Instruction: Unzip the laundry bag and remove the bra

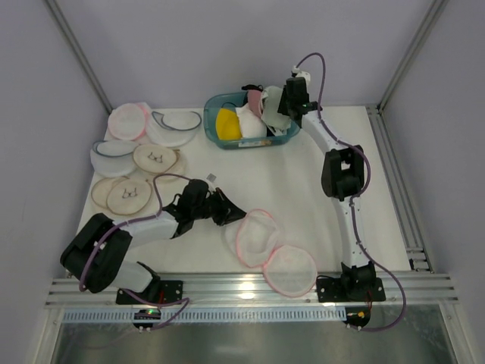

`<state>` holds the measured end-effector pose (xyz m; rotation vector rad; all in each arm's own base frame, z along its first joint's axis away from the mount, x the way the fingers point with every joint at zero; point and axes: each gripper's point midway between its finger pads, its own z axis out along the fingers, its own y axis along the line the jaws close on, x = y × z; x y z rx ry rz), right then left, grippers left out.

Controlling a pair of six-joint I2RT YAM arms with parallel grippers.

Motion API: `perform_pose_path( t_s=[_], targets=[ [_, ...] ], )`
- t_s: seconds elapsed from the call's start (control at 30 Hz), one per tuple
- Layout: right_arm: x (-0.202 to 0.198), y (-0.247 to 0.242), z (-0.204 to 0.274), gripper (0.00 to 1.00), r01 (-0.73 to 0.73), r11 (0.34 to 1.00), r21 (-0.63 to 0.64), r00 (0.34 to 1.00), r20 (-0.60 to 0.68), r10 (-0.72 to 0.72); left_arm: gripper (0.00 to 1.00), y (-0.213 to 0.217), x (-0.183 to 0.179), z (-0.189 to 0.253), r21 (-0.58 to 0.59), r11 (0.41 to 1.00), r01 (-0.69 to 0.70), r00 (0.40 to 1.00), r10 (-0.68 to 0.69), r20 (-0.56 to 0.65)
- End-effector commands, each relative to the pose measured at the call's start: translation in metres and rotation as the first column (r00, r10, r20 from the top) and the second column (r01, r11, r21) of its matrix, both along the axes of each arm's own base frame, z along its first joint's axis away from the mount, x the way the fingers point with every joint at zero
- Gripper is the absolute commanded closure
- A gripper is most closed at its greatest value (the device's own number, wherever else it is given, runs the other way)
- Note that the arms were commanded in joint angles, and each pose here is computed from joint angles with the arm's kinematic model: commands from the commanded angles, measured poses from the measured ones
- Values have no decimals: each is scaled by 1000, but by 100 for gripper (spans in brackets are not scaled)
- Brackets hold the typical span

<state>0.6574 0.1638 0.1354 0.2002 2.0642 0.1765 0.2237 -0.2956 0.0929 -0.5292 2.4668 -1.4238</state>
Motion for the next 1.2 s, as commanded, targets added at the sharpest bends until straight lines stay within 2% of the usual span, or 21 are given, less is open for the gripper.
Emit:
perform_pose_path(
  t_s=[0.0,0.03,0.07,0.1,0.13,0.33,0.47,0.6,0.67,0.73,0.77,0.87,1.07,1.17],
  targets=[
    [3,-9,20,57,3,999,-33,999,40,-2,100,2,5,9,-7,1000,-6,999,6,39],
    [0,-10,34,45,-2,1000,-30,998,63,4,100,2,5,8,-6,1000,-6,999,6,38],
    [-7,-12,22,22,-4,999,-47,999,41,6,100,1,5,7,-7,1000,-4,999,4,34],
    [-7,-14,32,7,3,999,-44,997,75,0,100,1,5,7,-9,1000,-2,999,3,32],
    [-10,-17,39,1,10,999,-47,996,90,-6,100,0,6,8,-13,1000,-3,999,3,35],
    [-50,-30,114,1,3,999,-48,972,237,9,100,0,7,9,-16,1000,-5,999,5,39],
    [-91,-32,156,1,-32,999,-20,944,329,37,100,0,6,9,-19,1000,-3,999,4,42],
    [-123,-36,165,1,-42,999,-9,948,314,43,100,2,5,8,-20,1000,-9,999,10,42],
    [-144,-39,143,1,-31,999,-20,973,228,35,100,2,4,8,-21,1000,-8,999,9,46],
    [-173,-36,149,1,-13,1000,-16,977,211,16,100,4,4,10,-21,1000,-12,998,13,55],
    [-193,-38,120,1,-7,999,-43,990,142,13,100,5,4,10,-16,1000,-14,998,15,63],
    [-261,-30,98,0,9,997,-76,996,88,-2,100,7,4,11,1,1000,-18,997,18,74],
    [-394,-15,34,1,-28,999,22,995,-93,30,100,14,-3,7,22,1000,-10,997,9,78],
    [-445,-21,9,1,-36,998,42,984,-171,43,100,21,-8,5,38,999,-30,996,27,81]
  ],
)
